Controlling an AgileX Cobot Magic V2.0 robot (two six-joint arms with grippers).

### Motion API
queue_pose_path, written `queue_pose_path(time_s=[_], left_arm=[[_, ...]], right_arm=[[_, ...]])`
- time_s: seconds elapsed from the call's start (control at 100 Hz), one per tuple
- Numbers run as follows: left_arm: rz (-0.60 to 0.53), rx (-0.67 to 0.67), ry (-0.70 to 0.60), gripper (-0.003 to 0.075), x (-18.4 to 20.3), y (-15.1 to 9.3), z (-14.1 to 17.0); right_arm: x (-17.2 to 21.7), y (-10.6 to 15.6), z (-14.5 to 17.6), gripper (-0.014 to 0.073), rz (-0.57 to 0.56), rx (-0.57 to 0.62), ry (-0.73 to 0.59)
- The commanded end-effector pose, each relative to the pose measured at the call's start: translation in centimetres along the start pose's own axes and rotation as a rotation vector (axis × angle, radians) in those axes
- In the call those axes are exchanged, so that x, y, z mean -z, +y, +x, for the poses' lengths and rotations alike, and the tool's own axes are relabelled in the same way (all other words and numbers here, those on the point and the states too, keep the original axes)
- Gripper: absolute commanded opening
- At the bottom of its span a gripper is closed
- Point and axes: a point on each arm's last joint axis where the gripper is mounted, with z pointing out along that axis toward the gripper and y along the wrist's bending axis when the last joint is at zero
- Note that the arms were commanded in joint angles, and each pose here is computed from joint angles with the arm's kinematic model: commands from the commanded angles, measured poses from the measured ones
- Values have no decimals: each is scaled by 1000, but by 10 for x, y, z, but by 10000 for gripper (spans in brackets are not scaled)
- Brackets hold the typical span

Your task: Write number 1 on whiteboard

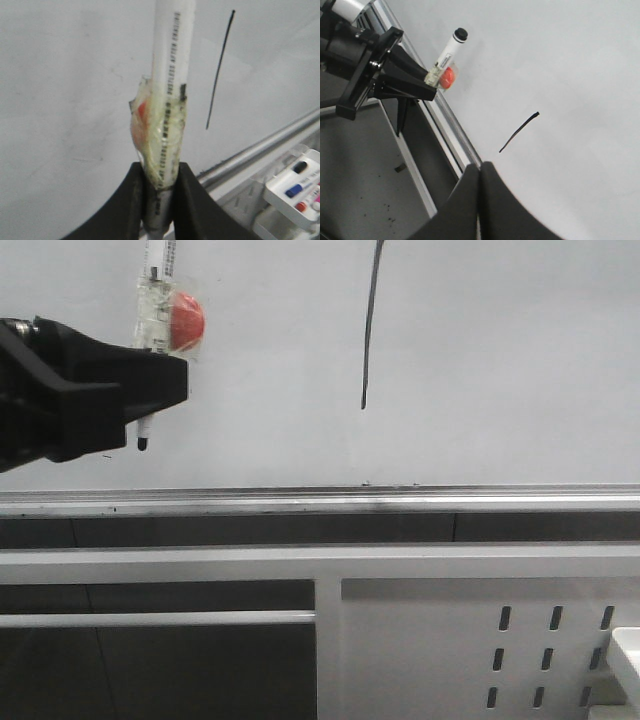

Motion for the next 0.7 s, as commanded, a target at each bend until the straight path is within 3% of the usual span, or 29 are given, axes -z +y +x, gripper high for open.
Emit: queue_pose_path(time_s=[0.0,0.19,0.28,0.41,0.69], left_arm=[[-110,-22,-149,-20,4,-4,-17],[-307,-11,-212,-20,9,-5,-14],[-290,-28,-223,-20,4,-10,-8],[-283,52,-279,-20,-5,-14,0],[-305,71,-271,-20,-15,-16,3]], right_arm=[[15,-4,-6,-67,91,11,-115],[16,-1,3,-67,109,37,-99],[13,-2,3,-67,110,38,-94],[10,-4,3,-69,113,48,-79],[9,-4,4,-69,115,56,-70]])
